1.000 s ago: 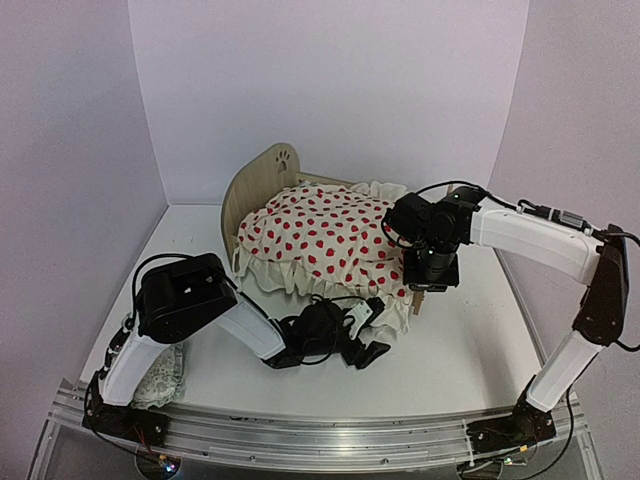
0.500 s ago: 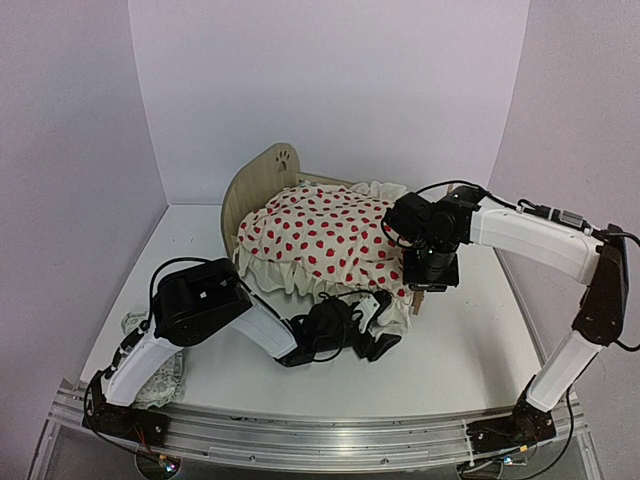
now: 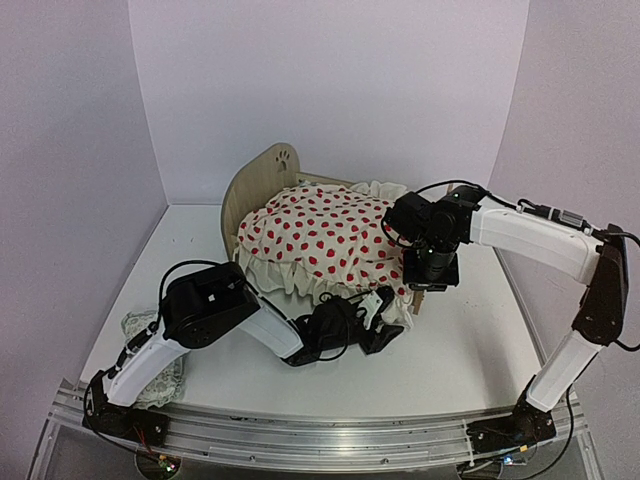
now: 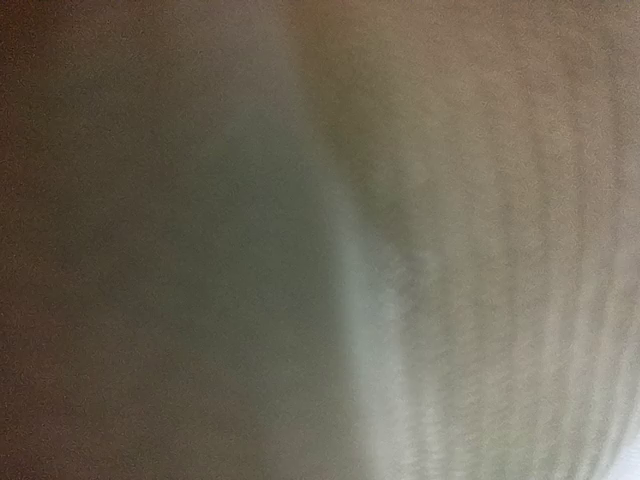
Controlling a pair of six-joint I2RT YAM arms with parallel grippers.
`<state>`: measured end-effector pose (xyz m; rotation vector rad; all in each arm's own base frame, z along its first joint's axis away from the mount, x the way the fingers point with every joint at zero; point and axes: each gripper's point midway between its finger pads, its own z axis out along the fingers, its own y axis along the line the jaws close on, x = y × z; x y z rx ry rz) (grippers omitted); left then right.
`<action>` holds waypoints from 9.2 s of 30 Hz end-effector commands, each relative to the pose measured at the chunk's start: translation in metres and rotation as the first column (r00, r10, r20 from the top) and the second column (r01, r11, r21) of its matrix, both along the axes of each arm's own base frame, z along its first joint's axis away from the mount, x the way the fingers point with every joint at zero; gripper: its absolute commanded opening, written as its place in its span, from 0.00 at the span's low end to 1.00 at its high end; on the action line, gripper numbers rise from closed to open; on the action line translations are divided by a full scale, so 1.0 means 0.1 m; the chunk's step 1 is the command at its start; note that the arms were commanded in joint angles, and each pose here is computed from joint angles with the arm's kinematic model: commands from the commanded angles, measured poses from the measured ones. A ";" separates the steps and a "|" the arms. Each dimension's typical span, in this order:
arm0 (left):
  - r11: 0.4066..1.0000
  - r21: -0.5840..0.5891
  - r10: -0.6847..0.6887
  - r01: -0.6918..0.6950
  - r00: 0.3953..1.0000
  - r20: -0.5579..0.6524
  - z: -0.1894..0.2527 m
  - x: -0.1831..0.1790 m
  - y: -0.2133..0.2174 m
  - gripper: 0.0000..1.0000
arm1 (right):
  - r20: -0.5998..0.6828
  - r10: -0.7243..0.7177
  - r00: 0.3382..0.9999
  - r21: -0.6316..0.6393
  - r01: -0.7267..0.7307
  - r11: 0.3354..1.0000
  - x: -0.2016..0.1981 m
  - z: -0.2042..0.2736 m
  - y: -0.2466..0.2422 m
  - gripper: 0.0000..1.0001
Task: Set up the pet bed
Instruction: Cross the right ropes of the mattress closest to the robot.
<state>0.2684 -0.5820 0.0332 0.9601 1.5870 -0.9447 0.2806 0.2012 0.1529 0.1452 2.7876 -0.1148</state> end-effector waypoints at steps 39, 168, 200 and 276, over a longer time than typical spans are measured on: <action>0.953 0.300 0.135 -0.027 0.929 -0.346 -0.09 -0.74 0.65 0.00 | 0.127 0.162 0.979 0.074 -0.172 0.982 0.23 -0.34 0.37 0.00; 0.935 0.335 0.295 -0.119 0.785 -0.545 0.96 -0.88 1.62 0.45 | 0.132 0.331 0.934 0.447 -0.355 0.821 -0.76 -0.32 1.25 0.38; 0.804 0.461 -0.142 0.376 0.874 -0.465 0.95 -1.70 1.95 0.51 | 0.162 0.158 0.974 0.236 -0.194 0.952 -1.15 -0.67 0.40 0.38; 0.810 0.555 0.073 -0.188 0.972 0.224 1.21 0.11 1.09 0.00 | 0.328 -0.203 0.923 0.189 0.146 0.971 -0.76 -0.99 0.90 0.30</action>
